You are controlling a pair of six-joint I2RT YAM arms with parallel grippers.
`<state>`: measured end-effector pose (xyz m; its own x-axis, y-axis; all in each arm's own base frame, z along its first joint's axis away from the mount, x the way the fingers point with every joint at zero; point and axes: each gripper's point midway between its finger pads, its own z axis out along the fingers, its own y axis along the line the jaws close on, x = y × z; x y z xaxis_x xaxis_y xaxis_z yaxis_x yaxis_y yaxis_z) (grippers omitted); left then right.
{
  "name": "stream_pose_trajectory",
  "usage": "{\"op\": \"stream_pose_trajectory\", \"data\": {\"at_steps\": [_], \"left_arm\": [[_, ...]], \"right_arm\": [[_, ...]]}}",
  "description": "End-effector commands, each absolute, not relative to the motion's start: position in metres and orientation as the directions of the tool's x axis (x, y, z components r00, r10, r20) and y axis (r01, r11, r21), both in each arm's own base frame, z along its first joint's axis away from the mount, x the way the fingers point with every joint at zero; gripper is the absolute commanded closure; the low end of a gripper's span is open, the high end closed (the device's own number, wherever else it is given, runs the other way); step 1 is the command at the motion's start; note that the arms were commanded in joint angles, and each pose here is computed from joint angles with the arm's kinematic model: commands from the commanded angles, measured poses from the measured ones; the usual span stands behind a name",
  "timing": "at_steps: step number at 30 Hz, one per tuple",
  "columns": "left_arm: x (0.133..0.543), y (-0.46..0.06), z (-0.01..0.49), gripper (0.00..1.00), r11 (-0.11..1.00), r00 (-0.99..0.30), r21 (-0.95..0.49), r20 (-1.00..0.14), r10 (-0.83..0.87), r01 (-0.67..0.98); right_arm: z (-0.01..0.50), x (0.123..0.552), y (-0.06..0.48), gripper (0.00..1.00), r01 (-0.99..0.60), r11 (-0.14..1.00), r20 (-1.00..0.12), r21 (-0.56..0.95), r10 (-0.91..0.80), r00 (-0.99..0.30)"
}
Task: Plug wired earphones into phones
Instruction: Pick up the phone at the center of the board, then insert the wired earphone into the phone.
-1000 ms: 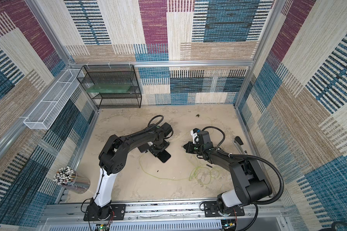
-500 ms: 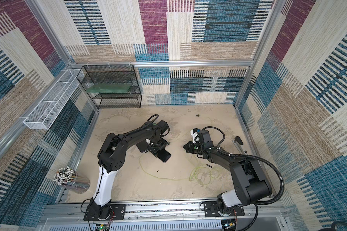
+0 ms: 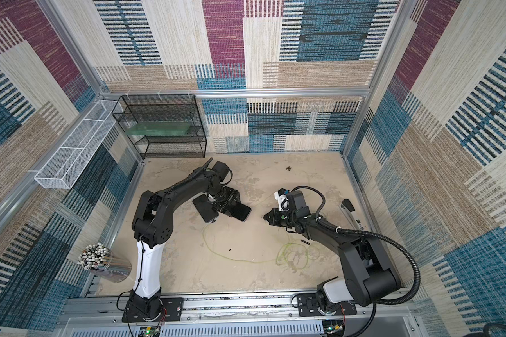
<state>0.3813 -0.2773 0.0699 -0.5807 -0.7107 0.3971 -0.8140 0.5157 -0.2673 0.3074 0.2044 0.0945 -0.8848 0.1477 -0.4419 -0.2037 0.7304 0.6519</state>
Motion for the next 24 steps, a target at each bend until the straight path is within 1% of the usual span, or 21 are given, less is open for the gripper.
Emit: {"op": "stream_pose_trajectory", "data": {"at_steps": [1,3,4,8,10,11,12,15,24], "left_arm": [[0.389,-0.284,0.091,0.58,0.477,-0.586,-0.341,0.443,-0.678,-0.810],[0.395,-0.285,0.097,0.64,0.451,-0.577,-0.362,0.459,-0.675,-0.816],[0.397,-0.285,0.100,0.69,0.442,-0.575,-0.371,0.463,-0.674,-0.817],[0.400,-0.289,0.107,0.85,0.409,-0.564,-0.393,0.487,-0.667,-0.824],[0.401,-0.290,0.107,0.95,0.383,-0.549,-0.401,0.497,-0.672,-0.832],[0.398,-0.295,0.110,0.99,0.376,-0.549,-0.406,0.523,-0.652,-0.833],[0.397,-0.295,0.111,1.00,0.369,-0.545,-0.406,0.530,-0.650,-0.836],[0.395,-0.296,0.113,1.00,0.356,-0.538,-0.409,0.541,-0.646,-0.840],[0.396,-0.298,0.116,1.00,0.342,-0.538,-0.424,0.550,-0.638,-0.839]], "right_arm": [[0.109,0.313,0.215,1.00,-0.212,0.713,-0.461,0.668,0.173,-0.870],[0.115,0.314,0.223,1.00,-0.218,0.688,-0.461,0.692,0.189,-0.867],[0.118,0.315,0.226,1.00,-0.216,0.674,-0.456,0.706,0.200,-0.867],[0.130,0.321,0.234,1.00,-0.218,0.655,-0.465,0.724,0.230,-0.855],[0.135,0.328,0.235,1.00,-0.209,0.652,-0.469,0.729,0.252,-0.847],[0.136,0.330,0.235,1.00,-0.203,0.653,-0.470,0.729,0.263,-0.842],[0.138,0.334,0.233,1.00,-0.194,0.657,-0.474,0.729,0.279,-0.835],[0.141,0.341,0.230,1.00,-0.180,0.666,-0.485,0.724,0.306,-0.819],[0.142,0.346,0.237,1.00,-0.195,0.672,-0.496,0.715,0.290,-0.819]]}}
